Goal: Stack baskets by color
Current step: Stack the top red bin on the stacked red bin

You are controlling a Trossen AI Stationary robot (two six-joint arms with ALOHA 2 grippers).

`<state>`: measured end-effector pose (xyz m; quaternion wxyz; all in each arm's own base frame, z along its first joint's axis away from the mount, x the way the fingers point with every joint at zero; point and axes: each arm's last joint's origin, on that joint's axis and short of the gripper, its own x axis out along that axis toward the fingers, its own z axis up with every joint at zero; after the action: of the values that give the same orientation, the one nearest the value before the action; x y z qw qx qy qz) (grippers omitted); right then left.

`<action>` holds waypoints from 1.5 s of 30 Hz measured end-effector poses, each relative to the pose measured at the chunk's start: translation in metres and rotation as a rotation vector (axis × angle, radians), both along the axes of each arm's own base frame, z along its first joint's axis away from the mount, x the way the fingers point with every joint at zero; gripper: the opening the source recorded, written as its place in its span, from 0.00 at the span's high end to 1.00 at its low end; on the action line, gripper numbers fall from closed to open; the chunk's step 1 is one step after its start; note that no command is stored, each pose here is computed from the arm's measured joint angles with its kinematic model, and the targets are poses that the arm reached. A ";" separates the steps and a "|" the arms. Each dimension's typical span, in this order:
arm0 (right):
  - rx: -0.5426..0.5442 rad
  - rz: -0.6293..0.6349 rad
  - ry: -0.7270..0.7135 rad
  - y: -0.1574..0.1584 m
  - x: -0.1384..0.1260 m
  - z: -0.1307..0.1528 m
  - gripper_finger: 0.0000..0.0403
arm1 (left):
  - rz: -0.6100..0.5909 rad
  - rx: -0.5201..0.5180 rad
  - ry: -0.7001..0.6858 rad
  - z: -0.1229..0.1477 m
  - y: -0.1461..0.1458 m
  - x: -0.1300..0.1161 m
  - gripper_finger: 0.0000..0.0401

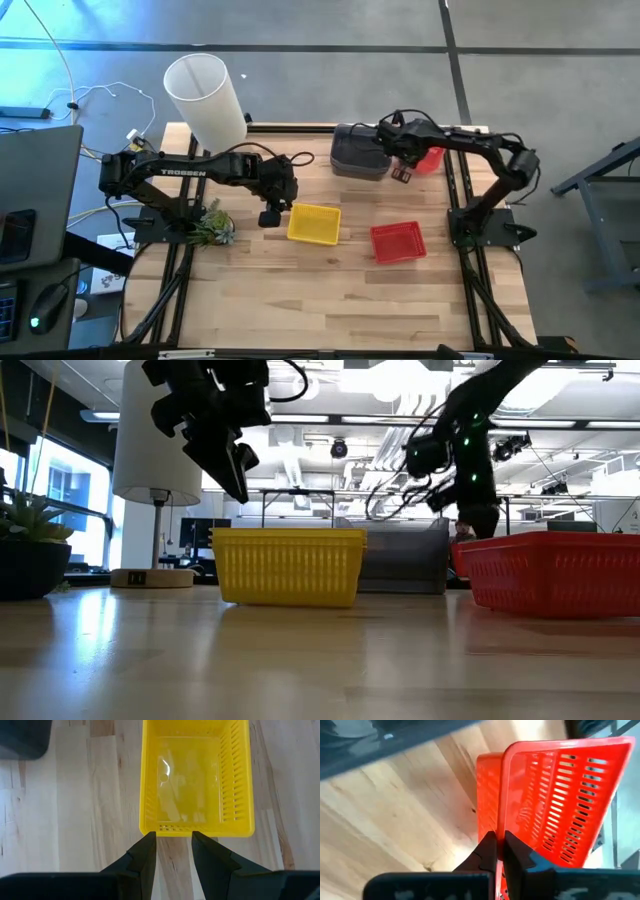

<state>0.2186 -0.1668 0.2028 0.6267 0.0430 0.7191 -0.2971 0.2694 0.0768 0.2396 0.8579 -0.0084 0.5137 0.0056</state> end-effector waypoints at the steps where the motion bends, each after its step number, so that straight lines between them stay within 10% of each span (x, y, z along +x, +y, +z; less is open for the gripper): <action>1: -0.009 -0.006 -0.012 0.003 -0.002 0.005 1.00 | 0.000 0.000 0.000 0.000 0.000 0.000 0.72; 16: -0.125 -0.047 -0.133 0.093 -0.025 0.069 1.00 | 0.000 -0.001 0.002 0.000 0.000 0.000 0.72; 45: -0.100 0.130 -0.296 0.211 -0.018 0.078 1.00 | 0.072 -0.033 -0.019 0.001 0.001 0.002 0.72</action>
<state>0.2008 0.0439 0.2812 0.7449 0.0084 0.6046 -0.2818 0.2710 0.0773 0.2404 0.8618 -0.0413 0.5049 0.0279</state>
